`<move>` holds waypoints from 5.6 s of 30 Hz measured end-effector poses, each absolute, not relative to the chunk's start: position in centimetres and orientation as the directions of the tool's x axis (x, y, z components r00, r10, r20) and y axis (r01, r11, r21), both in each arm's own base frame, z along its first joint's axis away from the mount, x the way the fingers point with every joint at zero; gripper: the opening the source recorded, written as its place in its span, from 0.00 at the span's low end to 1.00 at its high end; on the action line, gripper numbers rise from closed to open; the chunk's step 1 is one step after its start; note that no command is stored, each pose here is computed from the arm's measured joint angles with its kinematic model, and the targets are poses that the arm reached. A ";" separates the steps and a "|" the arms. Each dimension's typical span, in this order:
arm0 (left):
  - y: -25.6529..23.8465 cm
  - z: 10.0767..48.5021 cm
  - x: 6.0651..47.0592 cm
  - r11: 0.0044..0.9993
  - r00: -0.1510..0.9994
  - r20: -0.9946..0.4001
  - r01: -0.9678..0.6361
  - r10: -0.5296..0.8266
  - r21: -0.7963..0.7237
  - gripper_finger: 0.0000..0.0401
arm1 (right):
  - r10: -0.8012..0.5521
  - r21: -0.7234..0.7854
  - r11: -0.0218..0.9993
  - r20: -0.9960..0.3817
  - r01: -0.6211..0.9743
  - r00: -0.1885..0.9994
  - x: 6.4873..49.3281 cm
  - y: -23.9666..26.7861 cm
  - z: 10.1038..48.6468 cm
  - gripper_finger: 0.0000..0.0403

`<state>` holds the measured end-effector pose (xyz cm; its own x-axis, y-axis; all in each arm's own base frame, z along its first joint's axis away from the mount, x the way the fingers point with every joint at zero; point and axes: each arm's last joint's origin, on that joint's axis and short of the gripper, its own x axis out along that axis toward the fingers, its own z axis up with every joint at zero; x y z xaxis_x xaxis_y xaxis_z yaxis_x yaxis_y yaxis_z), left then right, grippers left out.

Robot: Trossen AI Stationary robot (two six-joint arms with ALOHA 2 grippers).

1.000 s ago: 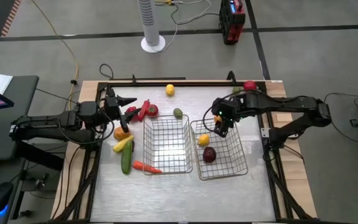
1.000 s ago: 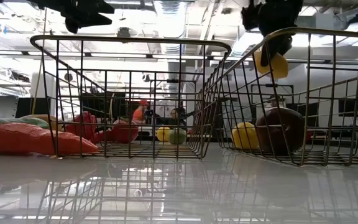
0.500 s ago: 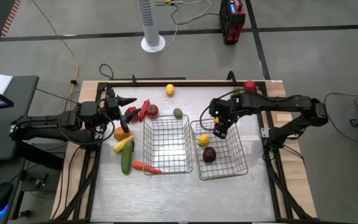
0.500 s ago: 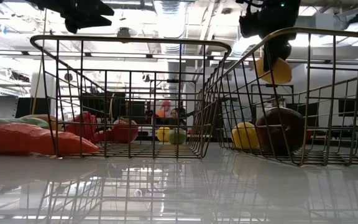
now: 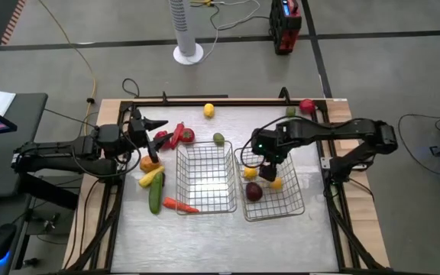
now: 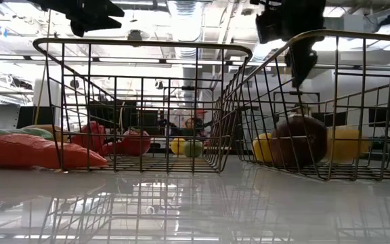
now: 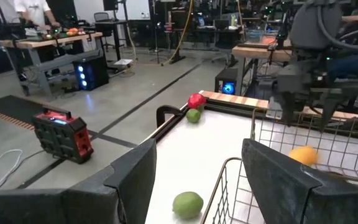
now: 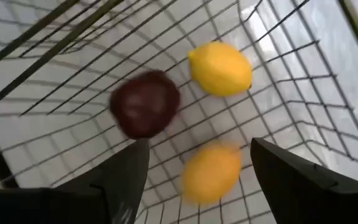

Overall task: Sort produce into baskets
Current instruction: Put the top lime into the right wire basket, then put the top tomato into the right wire basket

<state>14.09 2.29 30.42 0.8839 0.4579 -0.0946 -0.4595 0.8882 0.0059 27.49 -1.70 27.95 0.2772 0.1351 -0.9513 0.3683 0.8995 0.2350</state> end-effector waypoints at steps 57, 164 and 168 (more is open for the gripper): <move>2.3 30.5 14.1 0.882 0.877 -0.089 -0.469 0.471 0.043 0.56 | -0.167 -0.144 0.398 -0.983 0.906 -0.082 16.0 -29.1 20.1 0.78; 2.4 30.3 14.0 0.870 0.863 -0.107 -0.492 0.494 0.047 0.56 | -0.309 -0.314 0.380 -0.930 0.870 -0.200 15.0 -29.0 23.8 0.95; 2.4 30.3 14.0 0.870 0.863 -0.107 -0.489 0.494 0.064 0.56 | -0.256 -0.317 0.330 -0.937 0.889 -0.239 15.0 -30.5 21.6 0.94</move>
